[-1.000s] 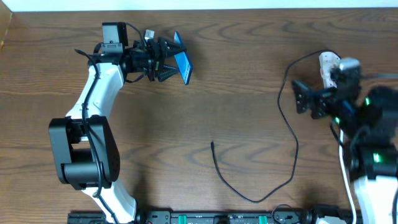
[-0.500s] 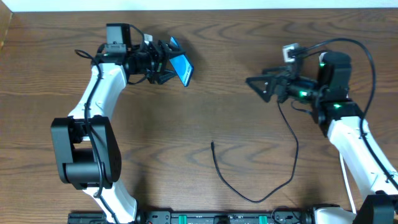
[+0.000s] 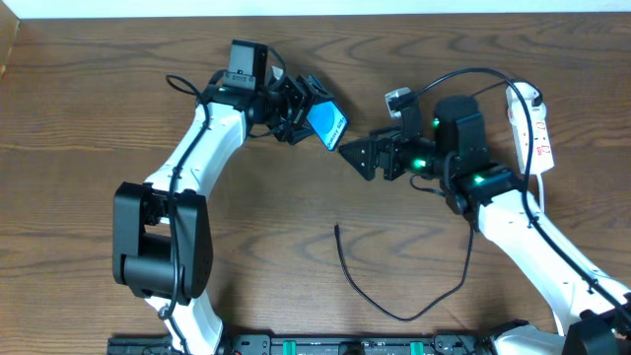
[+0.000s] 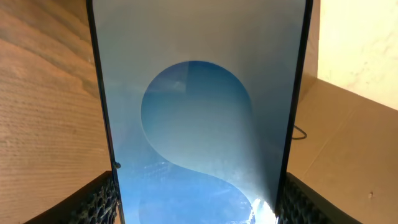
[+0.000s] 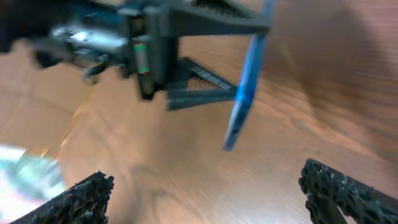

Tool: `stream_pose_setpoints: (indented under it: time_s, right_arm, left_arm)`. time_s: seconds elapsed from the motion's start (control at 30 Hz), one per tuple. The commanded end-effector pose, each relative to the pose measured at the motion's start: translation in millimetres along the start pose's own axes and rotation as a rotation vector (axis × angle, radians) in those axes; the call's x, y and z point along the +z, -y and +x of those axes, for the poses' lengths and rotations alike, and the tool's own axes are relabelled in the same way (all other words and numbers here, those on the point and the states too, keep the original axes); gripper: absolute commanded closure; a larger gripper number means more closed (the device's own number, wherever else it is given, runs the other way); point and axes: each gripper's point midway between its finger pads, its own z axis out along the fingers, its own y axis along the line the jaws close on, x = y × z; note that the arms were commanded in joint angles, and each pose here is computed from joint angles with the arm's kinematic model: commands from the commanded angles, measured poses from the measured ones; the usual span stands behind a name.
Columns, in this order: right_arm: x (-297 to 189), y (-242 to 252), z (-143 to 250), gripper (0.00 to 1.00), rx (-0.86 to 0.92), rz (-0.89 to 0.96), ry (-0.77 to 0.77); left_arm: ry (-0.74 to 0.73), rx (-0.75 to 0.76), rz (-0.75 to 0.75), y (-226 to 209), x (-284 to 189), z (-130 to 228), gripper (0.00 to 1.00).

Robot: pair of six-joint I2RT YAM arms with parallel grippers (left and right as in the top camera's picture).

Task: Plug charger to phone and switch on socket
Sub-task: 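Move the right gripper toward the phone held by the left gripper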

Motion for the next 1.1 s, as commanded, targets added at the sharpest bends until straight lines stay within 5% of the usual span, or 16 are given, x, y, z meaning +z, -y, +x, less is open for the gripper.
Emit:
stream_pose_setpoints:
  time_s: [0.0,0.67,1.07]
  right_arm:
    - [5,18,-5,0.04,0.076,0.157,0.044]
    - [4,37,-1,0.14,0.134,0.307,0.073]
    - [5,40,12,0.16,0.287,0.328,0.052]
  left_arm:
    - [-0.004,-0.009,0.032,19,-6,13,0.93]
    - [-0.195,-0.082,0.027,34,20,81,0.93]
    - [-0.202,-0.102,0.048,43,24,86,0.92]
